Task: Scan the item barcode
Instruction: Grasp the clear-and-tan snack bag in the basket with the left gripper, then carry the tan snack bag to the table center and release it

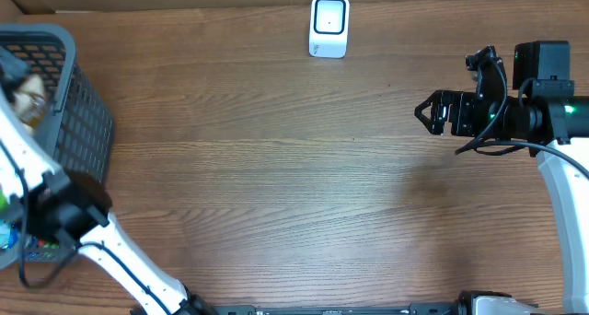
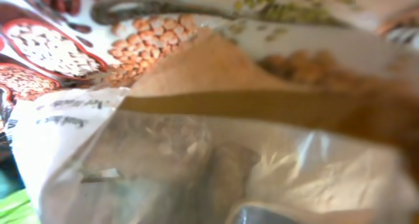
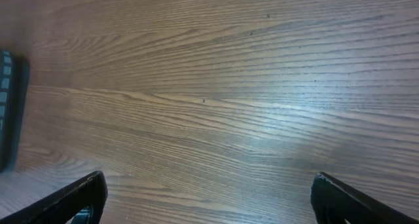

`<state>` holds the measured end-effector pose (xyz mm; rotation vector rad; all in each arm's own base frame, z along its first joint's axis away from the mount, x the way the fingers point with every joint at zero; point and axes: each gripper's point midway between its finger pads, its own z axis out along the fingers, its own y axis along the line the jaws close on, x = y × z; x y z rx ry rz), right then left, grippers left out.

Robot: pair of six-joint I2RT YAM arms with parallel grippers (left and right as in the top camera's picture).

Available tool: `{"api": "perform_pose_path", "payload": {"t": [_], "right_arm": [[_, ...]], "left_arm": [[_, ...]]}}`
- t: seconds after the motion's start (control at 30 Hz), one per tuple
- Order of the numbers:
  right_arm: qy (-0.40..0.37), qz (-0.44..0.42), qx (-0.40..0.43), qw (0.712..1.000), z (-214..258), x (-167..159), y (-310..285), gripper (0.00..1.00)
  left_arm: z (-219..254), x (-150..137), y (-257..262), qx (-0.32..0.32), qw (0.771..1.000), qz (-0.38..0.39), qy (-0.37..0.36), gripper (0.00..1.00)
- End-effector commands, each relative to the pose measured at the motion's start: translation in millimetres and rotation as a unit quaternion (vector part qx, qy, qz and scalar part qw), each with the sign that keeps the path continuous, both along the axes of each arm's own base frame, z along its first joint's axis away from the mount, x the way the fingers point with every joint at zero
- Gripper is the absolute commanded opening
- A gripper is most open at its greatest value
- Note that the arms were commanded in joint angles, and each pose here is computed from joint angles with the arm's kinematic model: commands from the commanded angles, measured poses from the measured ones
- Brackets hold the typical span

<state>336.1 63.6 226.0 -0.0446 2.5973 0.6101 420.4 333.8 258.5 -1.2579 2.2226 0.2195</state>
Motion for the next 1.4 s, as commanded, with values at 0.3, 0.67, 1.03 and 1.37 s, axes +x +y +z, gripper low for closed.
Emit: {"api": "perform_pose_path", "payload": {"t": [0.3, 0.67, 1.03, 1.37], "right_arm": [[-0.034, 0.007, 0.0, 0.999, 13.9, 10.1, 2.1, 1.0], [-0.035, 0.007, 0.0, 0.999, 14.2, 10.6, 2.1, 1.0], [-0.035, 0.007, 0.0, 0.999, 14.2, 10.6, 2.0, 1.0], [-0.033, 0.007, 0.0, 0.999, 13.6, 9.8, 2.1, 1.0]], "left_arm": [[192.2, -33.6, -188.6, 0.044, 0.947, -0.261, -0.184, 0.04], [68.3, -25.5, -364.8, -0.057, 0.899, -0.431, 0.049, 0.04], [-115.3, -68.4, -437.5, -0.136, 0.854, -0.398, 0.307, 0.04], [-160.4, -64.3, -459.0, -0.153, 0.837, -0.435, 0.295, 1.0]]}}
